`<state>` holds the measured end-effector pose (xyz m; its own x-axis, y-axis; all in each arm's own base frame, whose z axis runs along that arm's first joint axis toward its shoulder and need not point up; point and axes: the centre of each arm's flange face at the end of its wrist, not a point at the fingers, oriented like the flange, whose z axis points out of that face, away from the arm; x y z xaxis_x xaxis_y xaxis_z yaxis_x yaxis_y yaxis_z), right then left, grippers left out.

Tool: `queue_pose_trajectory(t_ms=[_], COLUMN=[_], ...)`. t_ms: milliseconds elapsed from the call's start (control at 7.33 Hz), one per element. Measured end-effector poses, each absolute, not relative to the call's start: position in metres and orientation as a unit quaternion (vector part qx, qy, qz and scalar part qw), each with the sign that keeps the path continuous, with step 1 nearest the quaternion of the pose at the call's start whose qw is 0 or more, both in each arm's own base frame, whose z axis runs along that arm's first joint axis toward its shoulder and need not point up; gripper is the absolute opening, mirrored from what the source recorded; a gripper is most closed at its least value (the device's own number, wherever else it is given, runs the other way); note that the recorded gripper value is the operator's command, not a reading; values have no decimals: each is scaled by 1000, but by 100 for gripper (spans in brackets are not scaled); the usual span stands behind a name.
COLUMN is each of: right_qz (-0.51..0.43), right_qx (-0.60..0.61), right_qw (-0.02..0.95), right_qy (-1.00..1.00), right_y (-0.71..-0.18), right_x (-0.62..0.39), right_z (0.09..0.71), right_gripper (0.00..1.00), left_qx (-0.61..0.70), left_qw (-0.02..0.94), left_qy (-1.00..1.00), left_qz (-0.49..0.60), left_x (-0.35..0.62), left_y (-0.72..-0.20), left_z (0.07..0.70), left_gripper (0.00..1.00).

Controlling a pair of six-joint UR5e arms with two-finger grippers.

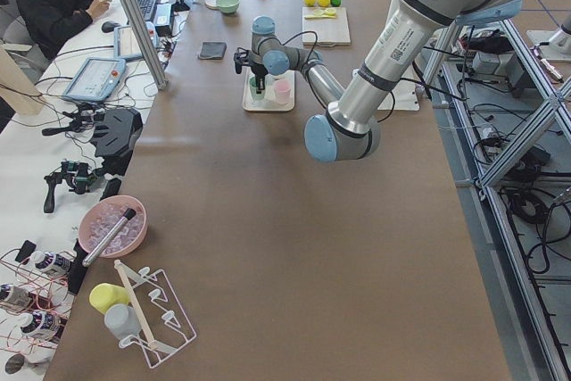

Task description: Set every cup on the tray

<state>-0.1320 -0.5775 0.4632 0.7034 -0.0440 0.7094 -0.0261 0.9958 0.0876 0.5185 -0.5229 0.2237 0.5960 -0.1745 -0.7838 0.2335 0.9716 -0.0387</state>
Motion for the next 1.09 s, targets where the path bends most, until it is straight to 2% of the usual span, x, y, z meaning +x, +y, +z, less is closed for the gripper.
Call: queue_pose_trajectory(t_ms=[136, 273, 409, 545, 1091], right_qz=[-6, -5, -5, -4, -7], right_qx=[46, 47, 47, 47, 40], right_qw=[922, 923, 923, 923, 919], right_qy=[-383, -382, -382, -381, -393], right_y=[-571, -566, -562, -560, -545], right_x=[-123, -116, -113, -110, -83], right_z=[470, 475, 477, 479, 499], right_gripper=[99, 100, 99, 100, 100], left_qx=[36, 37, 38, 39, 63], left_qw=[892, 892, 892, 892, 884], left_qy=[436, 436, 436, 436, 454], left_qz=[-114, -114, -112, -111, -96], left_x=[523, 525, 526, 526, 474], left_y=[-525, -526, -526, -527, -526], left_z=[225, 228, 229, 230, 202], left_gripper=[5, 34, 80, 97, 98])
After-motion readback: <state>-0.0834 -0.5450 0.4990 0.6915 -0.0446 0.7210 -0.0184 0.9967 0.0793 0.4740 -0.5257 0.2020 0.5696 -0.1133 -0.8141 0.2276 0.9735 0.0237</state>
